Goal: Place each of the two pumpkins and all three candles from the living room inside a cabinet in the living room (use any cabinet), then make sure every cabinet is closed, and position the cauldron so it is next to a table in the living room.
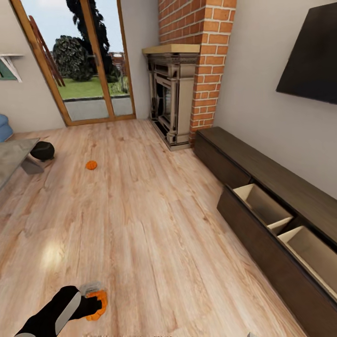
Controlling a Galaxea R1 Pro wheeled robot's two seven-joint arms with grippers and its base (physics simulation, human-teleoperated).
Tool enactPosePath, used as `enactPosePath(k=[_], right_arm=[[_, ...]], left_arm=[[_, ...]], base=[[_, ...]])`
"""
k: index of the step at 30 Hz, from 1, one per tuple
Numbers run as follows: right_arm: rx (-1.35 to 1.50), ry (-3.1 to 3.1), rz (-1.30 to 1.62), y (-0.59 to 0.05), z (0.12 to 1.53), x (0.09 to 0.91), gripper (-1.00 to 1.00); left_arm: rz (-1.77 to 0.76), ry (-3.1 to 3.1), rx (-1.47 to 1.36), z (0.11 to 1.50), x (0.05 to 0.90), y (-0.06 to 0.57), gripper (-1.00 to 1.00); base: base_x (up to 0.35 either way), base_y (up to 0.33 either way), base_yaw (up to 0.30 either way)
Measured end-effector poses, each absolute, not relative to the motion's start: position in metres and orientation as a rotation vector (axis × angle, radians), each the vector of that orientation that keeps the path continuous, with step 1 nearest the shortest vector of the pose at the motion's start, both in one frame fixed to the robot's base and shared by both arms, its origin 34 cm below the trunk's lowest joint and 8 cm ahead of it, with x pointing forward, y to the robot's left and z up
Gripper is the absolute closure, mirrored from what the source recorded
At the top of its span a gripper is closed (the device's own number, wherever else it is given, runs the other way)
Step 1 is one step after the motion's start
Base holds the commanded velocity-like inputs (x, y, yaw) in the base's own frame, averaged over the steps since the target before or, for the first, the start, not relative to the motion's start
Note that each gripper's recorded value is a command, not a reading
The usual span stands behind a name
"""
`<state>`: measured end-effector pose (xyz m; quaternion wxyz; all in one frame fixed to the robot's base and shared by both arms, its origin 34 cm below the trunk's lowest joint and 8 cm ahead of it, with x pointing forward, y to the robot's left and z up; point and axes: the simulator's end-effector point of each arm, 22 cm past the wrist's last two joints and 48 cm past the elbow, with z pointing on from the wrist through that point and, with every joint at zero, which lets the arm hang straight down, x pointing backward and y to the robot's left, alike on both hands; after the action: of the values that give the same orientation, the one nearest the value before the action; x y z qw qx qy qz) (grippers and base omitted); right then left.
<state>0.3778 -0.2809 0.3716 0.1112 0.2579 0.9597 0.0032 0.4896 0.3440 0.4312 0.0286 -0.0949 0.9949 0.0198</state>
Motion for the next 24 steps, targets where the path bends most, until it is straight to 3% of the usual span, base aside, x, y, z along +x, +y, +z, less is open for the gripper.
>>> enactPosePath(k=[24], right_arm=[[0.754, 2.820, 0.007, -0.2809, 0.3716, 0.3776, -1.00]], left_arm=[[0.073, 3.023, -0.297, 0.4325, 0.4994, 0.3499, -1.00]], base=[[0.027, 0.309, 0.292]])
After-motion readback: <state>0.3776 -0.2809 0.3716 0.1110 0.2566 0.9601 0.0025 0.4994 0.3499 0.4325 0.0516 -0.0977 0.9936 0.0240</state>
